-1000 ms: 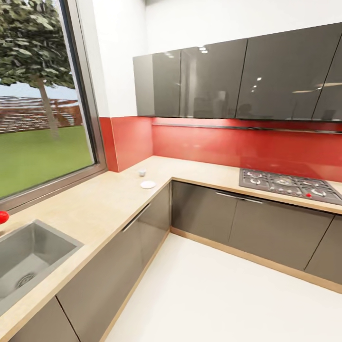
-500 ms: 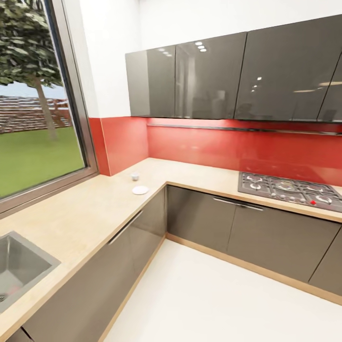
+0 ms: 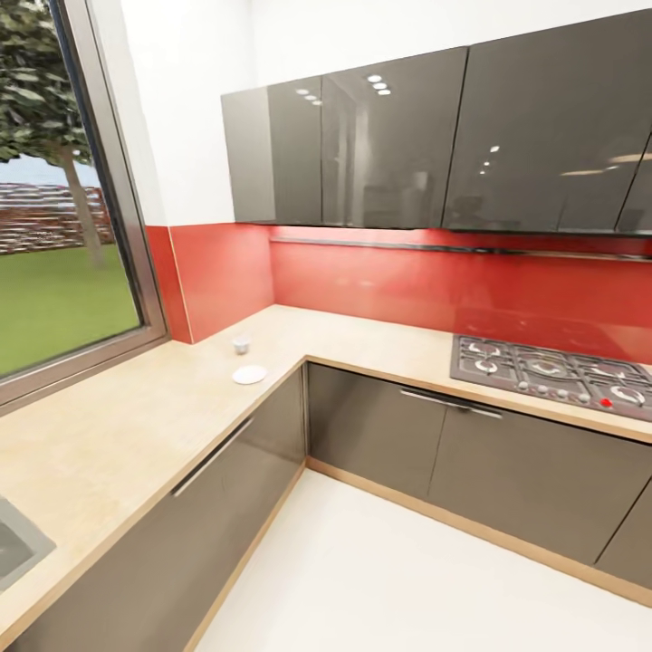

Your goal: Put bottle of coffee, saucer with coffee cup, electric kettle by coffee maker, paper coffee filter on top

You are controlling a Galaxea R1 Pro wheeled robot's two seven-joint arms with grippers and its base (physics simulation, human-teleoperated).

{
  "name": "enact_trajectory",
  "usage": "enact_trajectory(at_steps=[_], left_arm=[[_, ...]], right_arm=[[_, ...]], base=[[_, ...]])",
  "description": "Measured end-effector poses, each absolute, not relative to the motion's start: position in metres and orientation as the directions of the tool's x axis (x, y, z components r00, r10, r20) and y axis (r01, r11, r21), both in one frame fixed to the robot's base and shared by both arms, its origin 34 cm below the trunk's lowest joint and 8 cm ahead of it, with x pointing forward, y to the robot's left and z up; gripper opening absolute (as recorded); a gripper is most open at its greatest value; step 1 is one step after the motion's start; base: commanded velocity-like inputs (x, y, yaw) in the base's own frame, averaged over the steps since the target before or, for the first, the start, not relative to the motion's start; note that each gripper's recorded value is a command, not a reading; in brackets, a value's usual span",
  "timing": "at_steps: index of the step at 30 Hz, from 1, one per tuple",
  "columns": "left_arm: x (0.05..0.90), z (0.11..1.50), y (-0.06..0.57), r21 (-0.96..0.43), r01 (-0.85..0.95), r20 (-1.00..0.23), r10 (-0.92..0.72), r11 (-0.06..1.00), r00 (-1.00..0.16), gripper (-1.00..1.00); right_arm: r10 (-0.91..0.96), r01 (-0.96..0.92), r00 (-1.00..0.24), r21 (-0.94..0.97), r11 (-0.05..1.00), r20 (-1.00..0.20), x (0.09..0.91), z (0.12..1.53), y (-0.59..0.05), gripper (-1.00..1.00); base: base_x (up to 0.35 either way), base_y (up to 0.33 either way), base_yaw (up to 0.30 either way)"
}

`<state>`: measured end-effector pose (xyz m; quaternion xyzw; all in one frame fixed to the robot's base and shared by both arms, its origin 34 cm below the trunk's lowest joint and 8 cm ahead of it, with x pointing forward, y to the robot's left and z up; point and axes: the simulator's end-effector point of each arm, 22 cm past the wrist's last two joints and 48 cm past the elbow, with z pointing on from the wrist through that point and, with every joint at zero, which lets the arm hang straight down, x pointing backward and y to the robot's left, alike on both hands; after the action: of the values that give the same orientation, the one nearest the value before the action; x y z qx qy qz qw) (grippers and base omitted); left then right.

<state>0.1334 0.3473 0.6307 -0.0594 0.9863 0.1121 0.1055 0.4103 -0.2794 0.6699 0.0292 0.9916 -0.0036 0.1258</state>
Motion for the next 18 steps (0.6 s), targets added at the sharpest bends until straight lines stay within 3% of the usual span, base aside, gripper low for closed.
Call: enact_trajectory(at_steps=[18], left_arm=[[0.1334, 0.6308, 0.3485, 0.210, -0.141, -0.222, -0.094, 0.967, -0.971, 1.00]], right_arm=[[0.058, 0.060, -0.966, -0.001, 0.998, -0.251, 0.4108, 0.6701, -0.2804, 1.00]], base=[[0.280, -0.168, 0.000]])
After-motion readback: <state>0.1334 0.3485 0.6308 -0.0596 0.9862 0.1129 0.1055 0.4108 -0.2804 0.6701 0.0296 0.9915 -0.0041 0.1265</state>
